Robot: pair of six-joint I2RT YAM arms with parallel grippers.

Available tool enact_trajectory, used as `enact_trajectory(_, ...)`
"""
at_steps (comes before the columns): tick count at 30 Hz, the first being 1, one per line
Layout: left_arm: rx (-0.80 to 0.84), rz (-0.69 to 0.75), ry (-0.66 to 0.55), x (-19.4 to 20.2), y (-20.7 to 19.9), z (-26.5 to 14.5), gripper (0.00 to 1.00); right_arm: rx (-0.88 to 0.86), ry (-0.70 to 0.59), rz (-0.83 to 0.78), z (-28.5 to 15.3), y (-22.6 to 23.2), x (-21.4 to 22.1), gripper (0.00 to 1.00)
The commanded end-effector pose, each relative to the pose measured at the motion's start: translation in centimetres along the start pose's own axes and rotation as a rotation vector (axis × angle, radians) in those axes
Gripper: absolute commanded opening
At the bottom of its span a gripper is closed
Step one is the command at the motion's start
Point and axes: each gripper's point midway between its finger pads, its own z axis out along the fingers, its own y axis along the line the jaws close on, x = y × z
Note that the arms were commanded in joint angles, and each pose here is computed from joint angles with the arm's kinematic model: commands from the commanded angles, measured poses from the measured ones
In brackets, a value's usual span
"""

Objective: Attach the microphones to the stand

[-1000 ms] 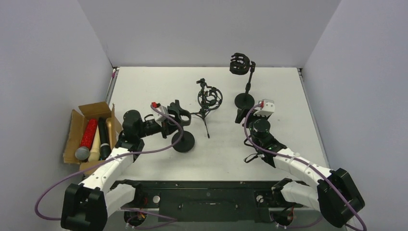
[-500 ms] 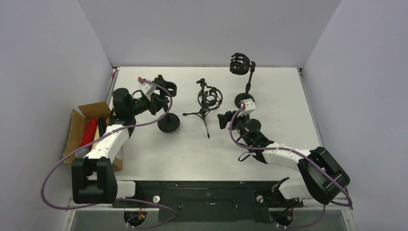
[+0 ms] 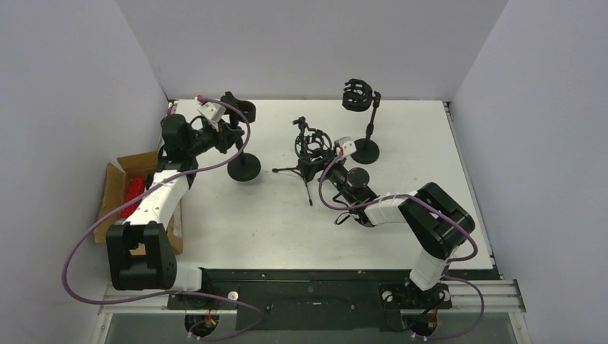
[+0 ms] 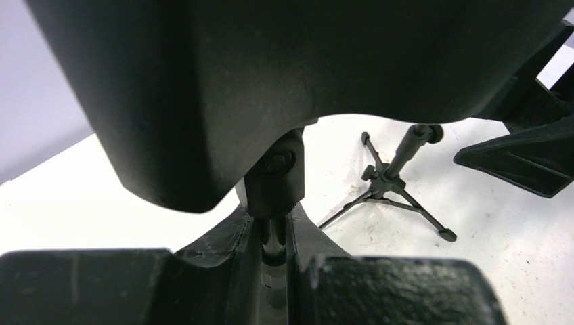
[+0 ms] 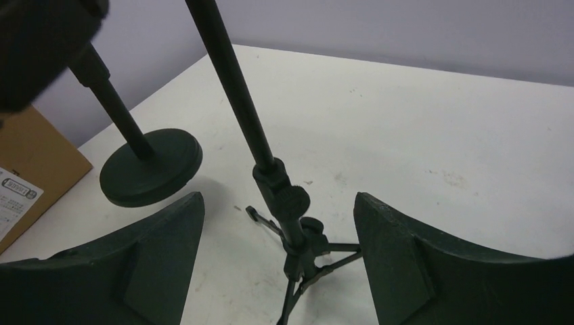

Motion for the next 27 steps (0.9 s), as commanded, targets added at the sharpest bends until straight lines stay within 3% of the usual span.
enact_trajectory(1,-0.047,0.084,-0.122,-5.2,2.2,0.4,0.0,-0.037,-0.121,-0.037,2.7,1.5,-3.4,0.76)
enact_trajectory(5,-0.062,0.072,-0.132,-5.6,3.7,1.5,0.0,0.023,-0.099,-0.065,4.3,0.6,-2.5,0.7)
enact_trajectory(7,-0.058,0.077,-0.135,-5.6,4.0,1.9,0.0,0.073,-0.087,-0.094,4.8,-0.2,-2.1,0.61)
enact_trajectory(10,-0.047,0.084,-0.139,-5.7,4.0,2.1,0.0,0.12,-0.066,-0.149,5.2,-1.2,-1.4,0.36)
enact_trajectory(13,-0.04,0.085,-0.13,-5.2,4.3,2.5,0.0,0.125,-0.034,-0.198,5.6,-1.5,-0.9,0.28)
enact_trajectory(17,-0.036,0.084,-0.118,-4.5,5.2,3.6,0.0,0.07,0.005,-0.232,6.2,-0.9,-0.2,0.33)
enact_trajectory(19,-0.039,0.087,-0.119,-4.6,5.6,4.0,0.0,0.052,0.002,-0.224,6.1,-0.4,0.0,0.51)
enact_trajectory(21,-0.039,0.095,-0.118,-4.4,5.8,4.3,0.0,0.018,-0.007,-0.199,6.1,0.5,0.1,0.59)
enact_trajectory(24,-0.05,0.108,-0.109,-3.8,6.3,4.6,0.0,0.074,-0.01,-0.152,6.5,0.0,-0.2,0.64)
enact_trajectory(27,-0.072,0.128,-0.117,-3.6,7.2,5.2,0.0,0.183,-0.051,0.038,5.9,-1.5,-1.2,0.64)
